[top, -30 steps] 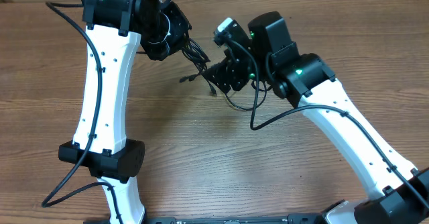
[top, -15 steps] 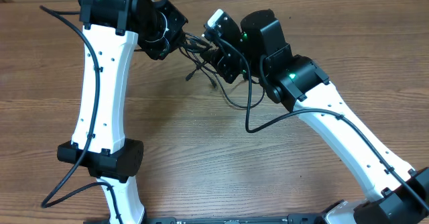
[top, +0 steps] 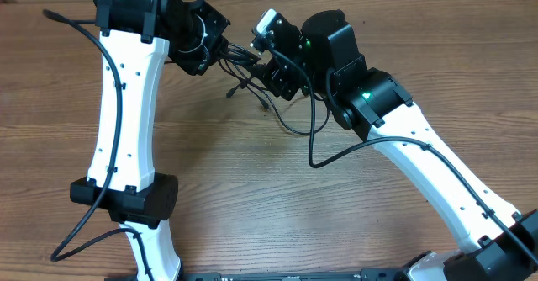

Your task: Untangle cables

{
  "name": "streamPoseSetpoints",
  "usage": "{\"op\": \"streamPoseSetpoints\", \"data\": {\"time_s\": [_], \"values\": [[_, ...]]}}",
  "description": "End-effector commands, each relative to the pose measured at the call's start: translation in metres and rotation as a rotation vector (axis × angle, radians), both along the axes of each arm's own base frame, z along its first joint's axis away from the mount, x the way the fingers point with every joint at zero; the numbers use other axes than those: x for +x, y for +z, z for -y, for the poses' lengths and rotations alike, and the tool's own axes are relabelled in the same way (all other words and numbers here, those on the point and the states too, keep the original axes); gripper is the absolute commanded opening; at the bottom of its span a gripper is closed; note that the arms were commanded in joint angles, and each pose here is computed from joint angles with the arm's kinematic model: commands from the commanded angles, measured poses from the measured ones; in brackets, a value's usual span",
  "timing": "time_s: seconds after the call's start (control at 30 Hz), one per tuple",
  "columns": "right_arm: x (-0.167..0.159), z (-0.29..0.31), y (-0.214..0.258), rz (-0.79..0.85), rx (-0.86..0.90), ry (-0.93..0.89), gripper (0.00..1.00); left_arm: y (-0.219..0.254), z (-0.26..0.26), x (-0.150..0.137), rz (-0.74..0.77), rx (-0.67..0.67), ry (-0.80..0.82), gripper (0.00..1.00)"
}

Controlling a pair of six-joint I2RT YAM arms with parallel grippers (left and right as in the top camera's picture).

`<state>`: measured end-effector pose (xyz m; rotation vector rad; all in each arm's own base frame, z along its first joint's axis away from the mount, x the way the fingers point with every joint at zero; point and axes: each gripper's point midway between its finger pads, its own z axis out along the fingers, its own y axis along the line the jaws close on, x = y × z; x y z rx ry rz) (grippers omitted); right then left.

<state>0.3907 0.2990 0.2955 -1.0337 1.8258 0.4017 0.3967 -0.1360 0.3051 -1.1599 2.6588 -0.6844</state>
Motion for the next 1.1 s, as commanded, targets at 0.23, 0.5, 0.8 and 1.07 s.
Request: {"op": "streamPoseSetpoints", "data": {"time_s": [0.23,0.5,0.8,1.07], "values": [[-0.003,0.002,0.028,0.133,-0.029,0.053,0.36,0.017,0.003,-0.007,0.027,-0.049,0.002,0.04],[-0.008,-0.003,0.031,0.135,-0.006,0.093,0.24,0.017,0.003,-0.007,0.021,-0.054,0.017,0.04],[-0.013,-0.007,0.029,0.113,0.005,0.121,0.11,0.017,0.002,-0.007,0.001,-0.07,0.068,0.11],[-0.023,-0.006,0.016,0.03,0.005,0.138,0.04,0.017,0.002,-0.007,-0.004,-0.075,0.082,0.33]]}}
